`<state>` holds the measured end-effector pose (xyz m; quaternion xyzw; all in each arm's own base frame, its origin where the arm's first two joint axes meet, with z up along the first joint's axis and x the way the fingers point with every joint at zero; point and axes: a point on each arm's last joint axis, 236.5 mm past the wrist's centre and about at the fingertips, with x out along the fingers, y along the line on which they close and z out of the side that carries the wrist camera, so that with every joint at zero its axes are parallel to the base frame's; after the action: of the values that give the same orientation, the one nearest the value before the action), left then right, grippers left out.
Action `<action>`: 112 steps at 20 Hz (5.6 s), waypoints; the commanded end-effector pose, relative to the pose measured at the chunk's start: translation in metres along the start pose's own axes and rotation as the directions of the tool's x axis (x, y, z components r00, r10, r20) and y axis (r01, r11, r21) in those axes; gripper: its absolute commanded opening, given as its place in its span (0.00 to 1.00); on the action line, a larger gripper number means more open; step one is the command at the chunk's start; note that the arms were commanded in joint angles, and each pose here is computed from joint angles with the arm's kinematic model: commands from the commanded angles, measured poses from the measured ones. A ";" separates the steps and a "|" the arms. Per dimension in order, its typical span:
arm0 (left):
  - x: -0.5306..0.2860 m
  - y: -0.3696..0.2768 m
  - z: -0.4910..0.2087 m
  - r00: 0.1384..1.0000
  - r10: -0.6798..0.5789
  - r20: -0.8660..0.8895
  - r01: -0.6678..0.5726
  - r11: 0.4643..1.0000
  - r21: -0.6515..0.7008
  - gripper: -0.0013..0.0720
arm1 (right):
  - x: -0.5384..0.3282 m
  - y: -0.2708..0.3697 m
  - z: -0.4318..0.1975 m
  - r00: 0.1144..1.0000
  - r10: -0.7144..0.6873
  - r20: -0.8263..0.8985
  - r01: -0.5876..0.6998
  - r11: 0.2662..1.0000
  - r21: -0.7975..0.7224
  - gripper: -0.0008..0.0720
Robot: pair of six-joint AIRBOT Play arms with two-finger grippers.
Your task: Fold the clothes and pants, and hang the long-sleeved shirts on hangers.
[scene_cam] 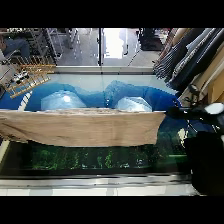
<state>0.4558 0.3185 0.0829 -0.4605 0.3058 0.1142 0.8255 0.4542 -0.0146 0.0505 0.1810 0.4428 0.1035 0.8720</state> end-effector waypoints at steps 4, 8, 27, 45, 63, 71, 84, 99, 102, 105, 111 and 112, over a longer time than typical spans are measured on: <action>0.107 0.002 0.012 0.990 0.001 0.143 0.019 0.991 -0.132 0.04 | 0.097 -0.047 0.058 0.992 -0.070 0.105 0.051 0.983 0.175 0.04; 0.119 0.006 -0.014 0.999 -0.009 0.042 0.015 0.990 -0.142 0.77 | 0.100 -0.035 0.031 0.999 -0.003 -0.047 0.011 0.983 0.182 0.84; 0.051 0.104 -0.118 0.860 0.333 -0.387 -0.343 0.938 0.047 0.77 | 0.073 0.005 -0.151 0.957 0.187 -0.223 -0.032 0.829 0.558 0.79; 0.082 0.113 -0.136 0.831 0.375 -0.412 -0.334 0.927 0.170 0.03 | 0.109 0.030 -0.142 0.972 0.108 -0.210 -0.009 0.906 0.423 0.03; -0.062 0.108 -0.105 0.860 0.334 -0.386 -0.288 0.942 0.173 0.93 | 0.002 0.009 -0.211 0.851 0.199 -0.487 -0.103 0.971 0.216 0.82; -0.042 0.001 -0.142 0.864 0.058 -0.501 0.080 0.965 0.249 0.04 | 0.057 0.024 -0.231 0.786 0.380 -0.488 -0.260 0.919 0.298 0.79; 0.041 -0.151 -0.382 0.563 0.177 -0.807 0.544 0.656 0.523 0.03 | -0.036 -0.082 -0.067 0.882 -0.381 -0.277 0.381 0.923 -0.055 0.03; 0.054 -0.138 -0.472 0.508 0.272 -0.817 0.544 0.634 0.549 0.03 | 0.064 0.316 -0.167 0.904 0.165 -0.393 -0.308 0.890 -0.336 0.03; 0.035 -0.142 -0.416 0.595 0.215 -0.774 0.489 0.667 0.561 0.03 | 0.118 0.350 -0.256 0.833 0.175 -0.526 -0.389 0.860 -0.330 0.03; 0.026 -0.138 -0.384 0.641 0.189 -0.744 0.450 0.692 0.564 0.03 | 0.134 0.380 -0.314 0.728 0.239 -0.643 -0.518 0.806 -0.287 0.03; 0.018 -0.106 -0.349 0.670 0.247 -0.700 0.363 0.714 0.599 0.04 | 0.092 0.350 -0.196 0.771 0.255 -0.584 -0.512 0.794 -0.328 0.81; 0.016 -0.103 -0.341 0.681 0.244 -0.690 0.349 0.720 0.599 0.04 | 0.087 0.320 -0.167 0.802 0.226 -0.552 -0.449 0.839 -0.308 0.81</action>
<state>0.3839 -0.0480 0.0102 -0.1339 0.6099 -0.2524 0.7391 0.3287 0.4007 -0.0014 0.0274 0.5775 0.4300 0.6934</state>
